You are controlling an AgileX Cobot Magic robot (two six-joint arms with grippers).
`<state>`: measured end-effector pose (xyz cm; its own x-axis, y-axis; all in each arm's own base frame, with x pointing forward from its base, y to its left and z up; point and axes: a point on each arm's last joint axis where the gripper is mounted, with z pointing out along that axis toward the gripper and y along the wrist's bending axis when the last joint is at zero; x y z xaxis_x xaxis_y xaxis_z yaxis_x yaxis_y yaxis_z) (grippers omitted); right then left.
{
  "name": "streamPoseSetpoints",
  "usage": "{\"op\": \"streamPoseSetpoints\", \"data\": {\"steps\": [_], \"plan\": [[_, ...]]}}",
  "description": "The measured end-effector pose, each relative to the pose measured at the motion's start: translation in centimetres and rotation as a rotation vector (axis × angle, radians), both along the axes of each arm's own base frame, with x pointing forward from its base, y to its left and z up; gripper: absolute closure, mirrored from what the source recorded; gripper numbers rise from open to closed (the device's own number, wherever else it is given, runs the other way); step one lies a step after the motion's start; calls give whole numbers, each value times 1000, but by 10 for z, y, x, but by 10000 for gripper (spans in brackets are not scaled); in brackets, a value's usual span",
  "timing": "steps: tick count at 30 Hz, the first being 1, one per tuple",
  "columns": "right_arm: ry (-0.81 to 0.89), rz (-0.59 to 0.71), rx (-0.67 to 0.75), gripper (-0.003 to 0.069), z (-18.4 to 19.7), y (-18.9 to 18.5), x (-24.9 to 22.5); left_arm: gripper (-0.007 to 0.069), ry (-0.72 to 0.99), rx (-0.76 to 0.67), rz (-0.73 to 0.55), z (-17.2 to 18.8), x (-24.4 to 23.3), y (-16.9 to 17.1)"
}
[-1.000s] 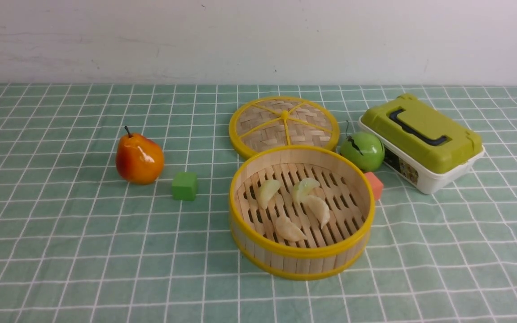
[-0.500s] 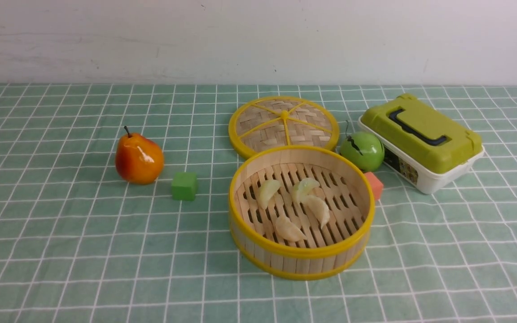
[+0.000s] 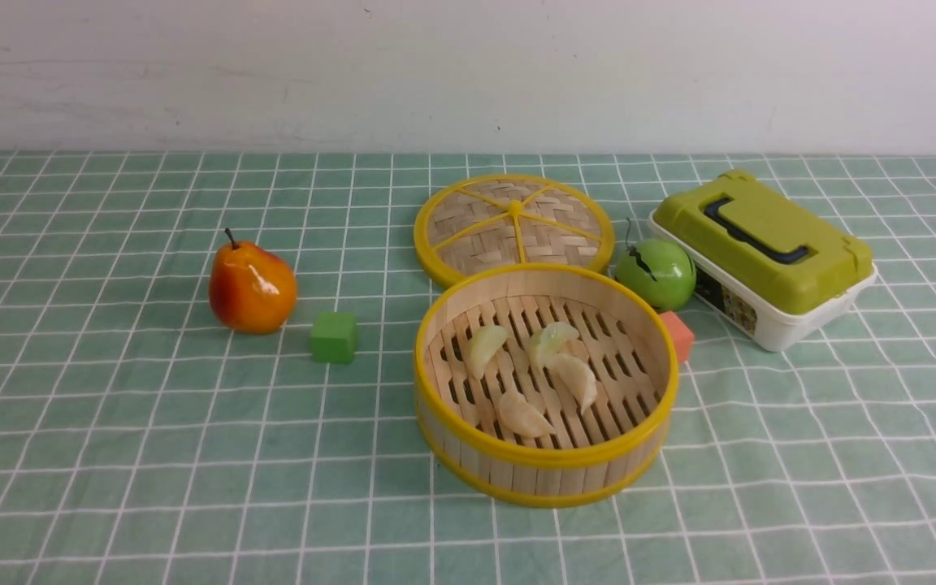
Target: Put the dumplings into the steamer on the table with the blue tablecloth.
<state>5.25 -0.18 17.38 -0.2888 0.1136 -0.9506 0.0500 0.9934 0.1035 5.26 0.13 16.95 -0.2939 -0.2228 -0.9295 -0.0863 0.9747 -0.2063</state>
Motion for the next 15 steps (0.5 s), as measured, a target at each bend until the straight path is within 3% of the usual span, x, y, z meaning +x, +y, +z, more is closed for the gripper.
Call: {"op": "streamPoseSetpoints", "data": {"steps": [15], "plan": [[0,0,0,565,0,0,0,639,0,-1,0,0,0,0]]}}
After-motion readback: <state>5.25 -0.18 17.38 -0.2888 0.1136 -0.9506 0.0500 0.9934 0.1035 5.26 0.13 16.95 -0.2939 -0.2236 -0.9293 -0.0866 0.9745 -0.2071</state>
